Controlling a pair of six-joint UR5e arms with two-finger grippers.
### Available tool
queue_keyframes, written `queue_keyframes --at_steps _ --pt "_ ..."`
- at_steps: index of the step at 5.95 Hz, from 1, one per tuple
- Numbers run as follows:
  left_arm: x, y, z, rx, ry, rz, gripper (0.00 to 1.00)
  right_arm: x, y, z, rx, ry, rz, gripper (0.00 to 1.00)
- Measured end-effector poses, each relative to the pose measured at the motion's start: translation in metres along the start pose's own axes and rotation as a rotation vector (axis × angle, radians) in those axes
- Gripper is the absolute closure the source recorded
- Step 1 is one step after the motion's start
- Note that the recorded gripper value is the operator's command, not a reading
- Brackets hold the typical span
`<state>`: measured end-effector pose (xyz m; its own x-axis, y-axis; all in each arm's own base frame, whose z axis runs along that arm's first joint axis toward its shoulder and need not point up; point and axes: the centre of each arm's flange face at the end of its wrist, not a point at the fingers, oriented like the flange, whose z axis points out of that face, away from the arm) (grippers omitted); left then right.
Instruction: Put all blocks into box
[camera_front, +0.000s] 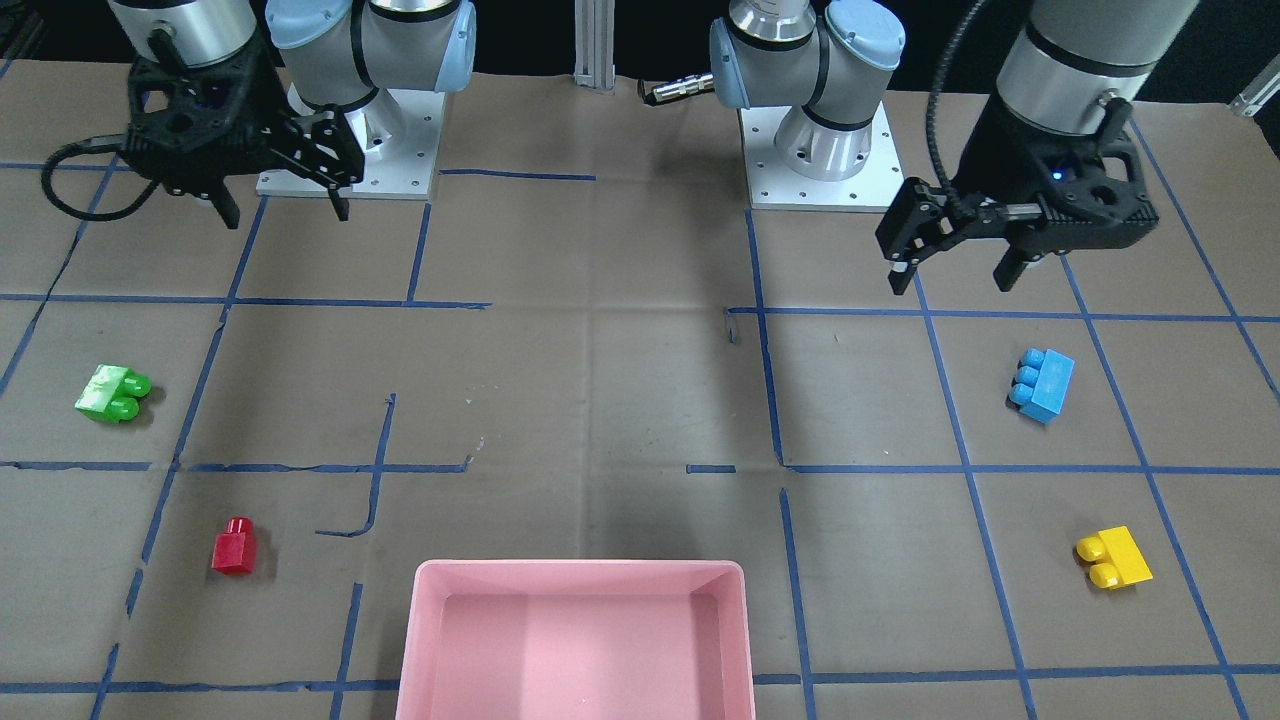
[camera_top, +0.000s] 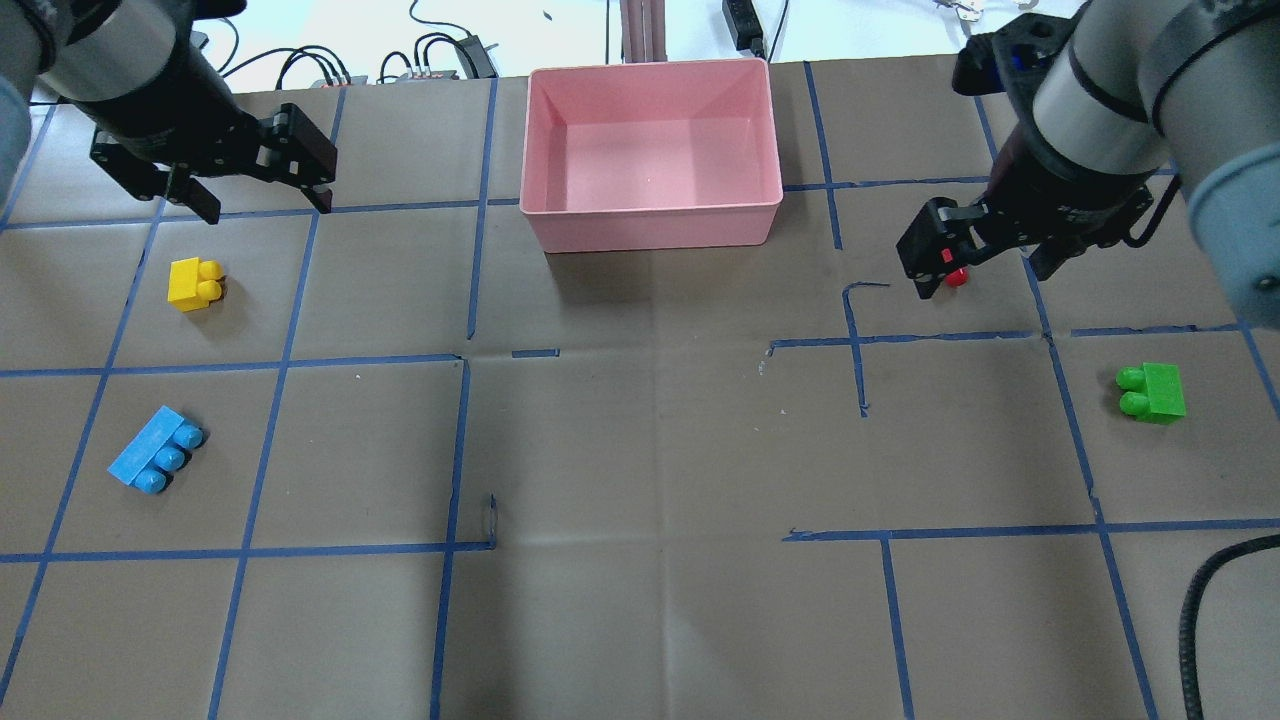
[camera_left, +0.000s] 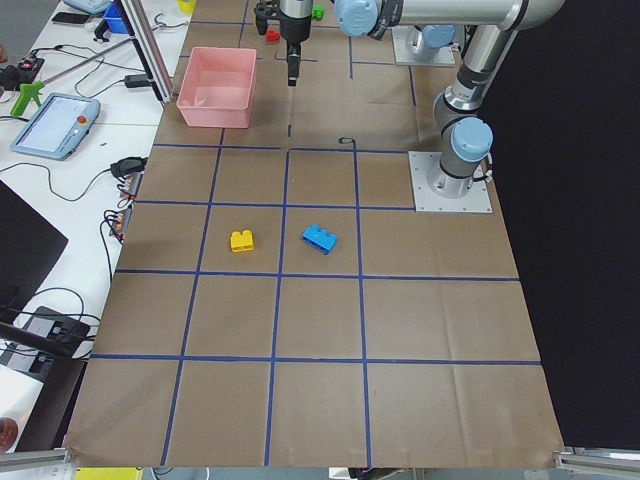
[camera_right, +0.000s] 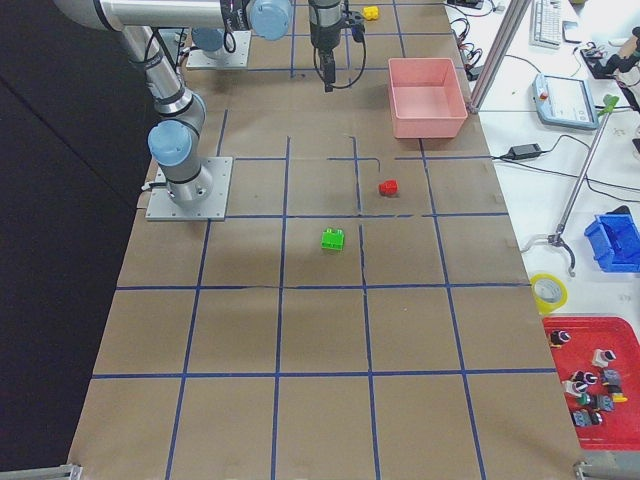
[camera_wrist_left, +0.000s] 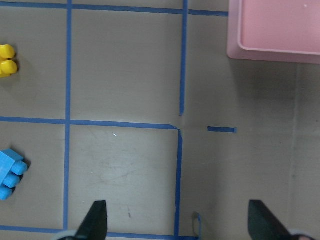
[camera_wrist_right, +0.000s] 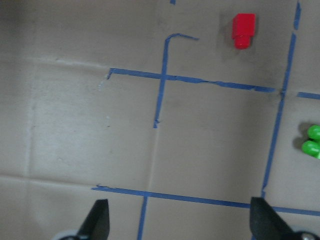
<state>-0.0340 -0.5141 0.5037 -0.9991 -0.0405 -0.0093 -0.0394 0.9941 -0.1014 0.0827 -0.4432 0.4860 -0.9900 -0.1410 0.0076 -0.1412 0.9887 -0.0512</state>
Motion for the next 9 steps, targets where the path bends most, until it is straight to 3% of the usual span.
queue_keyframes --at_steps 2,3,5,6,7,9 --pt "-0.114 -0.001 0.006 -0.016 -0.018 0.152 0.0 0.119 0.015 0.01 0.003 -0.005 -0.008 0.0" --pt "-0.154 0.007 0.009 -0.031 -0.021 0.277 0.0 0.168 0.027 0.023 0.017 -0.026 0.055 0.0" --pt "-0.217 0.034 0.033 -0.07 0.015 0.52 0.0 0.221 0.02 0.069 0.089 -0.028 0.093 0.0" --pt "-0.242 0.05 0.055 -0.093 0.055 0.585 0.0 0.235 0.01 0.102 0.093 -0.047 0.096 0.01" --pt "-0.253 0.061 0.081 -0.108 0.088 0.612 0.0 0.245 0.001 0.141 0.077 -0.08 0.098 0.01" --pt "-0.251 0.074 0.148 -0.075 0.091 0.56 0.0 0.266 0.003 0.207 0.057 -0.088 0.124 0.01"
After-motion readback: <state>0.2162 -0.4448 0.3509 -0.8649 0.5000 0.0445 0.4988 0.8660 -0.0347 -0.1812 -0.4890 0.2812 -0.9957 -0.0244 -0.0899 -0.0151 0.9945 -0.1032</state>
